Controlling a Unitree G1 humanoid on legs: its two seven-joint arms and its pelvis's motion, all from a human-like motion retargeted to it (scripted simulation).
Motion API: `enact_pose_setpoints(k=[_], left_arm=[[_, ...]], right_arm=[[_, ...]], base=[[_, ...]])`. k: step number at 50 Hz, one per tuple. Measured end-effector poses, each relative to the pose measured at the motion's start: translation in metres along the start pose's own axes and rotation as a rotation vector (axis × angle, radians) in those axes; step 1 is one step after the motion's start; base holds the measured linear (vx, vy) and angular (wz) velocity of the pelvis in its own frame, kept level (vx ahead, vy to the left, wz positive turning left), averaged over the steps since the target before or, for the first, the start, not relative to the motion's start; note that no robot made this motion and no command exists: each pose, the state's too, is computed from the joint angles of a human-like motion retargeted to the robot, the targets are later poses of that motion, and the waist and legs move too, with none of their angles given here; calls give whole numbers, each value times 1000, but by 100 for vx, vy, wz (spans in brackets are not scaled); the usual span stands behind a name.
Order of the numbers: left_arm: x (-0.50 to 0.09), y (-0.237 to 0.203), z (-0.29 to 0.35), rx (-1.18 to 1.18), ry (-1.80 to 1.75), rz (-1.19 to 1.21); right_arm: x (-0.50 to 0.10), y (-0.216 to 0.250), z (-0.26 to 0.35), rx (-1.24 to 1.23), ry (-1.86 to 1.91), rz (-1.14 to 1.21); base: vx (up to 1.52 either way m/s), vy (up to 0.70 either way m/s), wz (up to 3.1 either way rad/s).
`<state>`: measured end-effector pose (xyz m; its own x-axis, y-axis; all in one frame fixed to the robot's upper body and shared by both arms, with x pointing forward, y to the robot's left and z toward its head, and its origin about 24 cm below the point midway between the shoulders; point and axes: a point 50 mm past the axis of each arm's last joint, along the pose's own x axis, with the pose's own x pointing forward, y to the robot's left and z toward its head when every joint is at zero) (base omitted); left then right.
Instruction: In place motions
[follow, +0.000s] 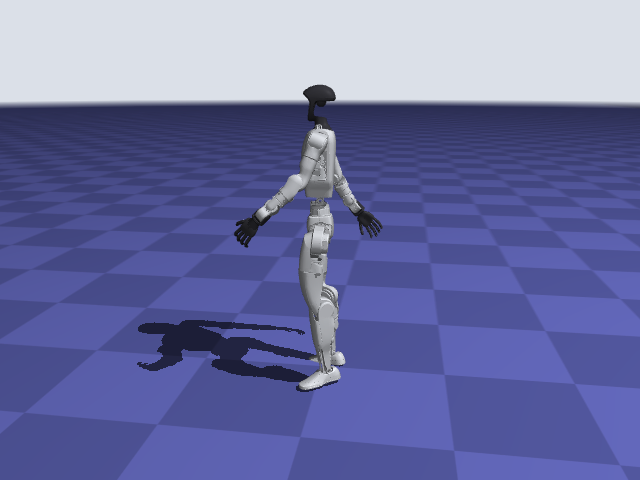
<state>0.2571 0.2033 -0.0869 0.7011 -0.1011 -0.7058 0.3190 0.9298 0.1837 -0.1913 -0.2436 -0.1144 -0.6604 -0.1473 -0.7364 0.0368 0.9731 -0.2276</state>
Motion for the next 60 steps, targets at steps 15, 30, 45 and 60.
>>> enact_pose_setpoints(k=[15,30,45,60], left_arm=[[-285,-203,-299,-585,1413,-179],[-292,-224,-293,-803,1446,-141],[-2,-25,-38,-360,132,-53],[-3,-1,-20,-96,37,54]], right_arm=[[-324,140,299,-864,-1506,-182],[-323,133,296,-854,-1629,-222],[-10,8,35,-244,-84,-12],[-8,0,27,-122,-55,-33]], base=[[-2,1,5],[-1,0,17],[0,0,-2],[0,0,-15]])
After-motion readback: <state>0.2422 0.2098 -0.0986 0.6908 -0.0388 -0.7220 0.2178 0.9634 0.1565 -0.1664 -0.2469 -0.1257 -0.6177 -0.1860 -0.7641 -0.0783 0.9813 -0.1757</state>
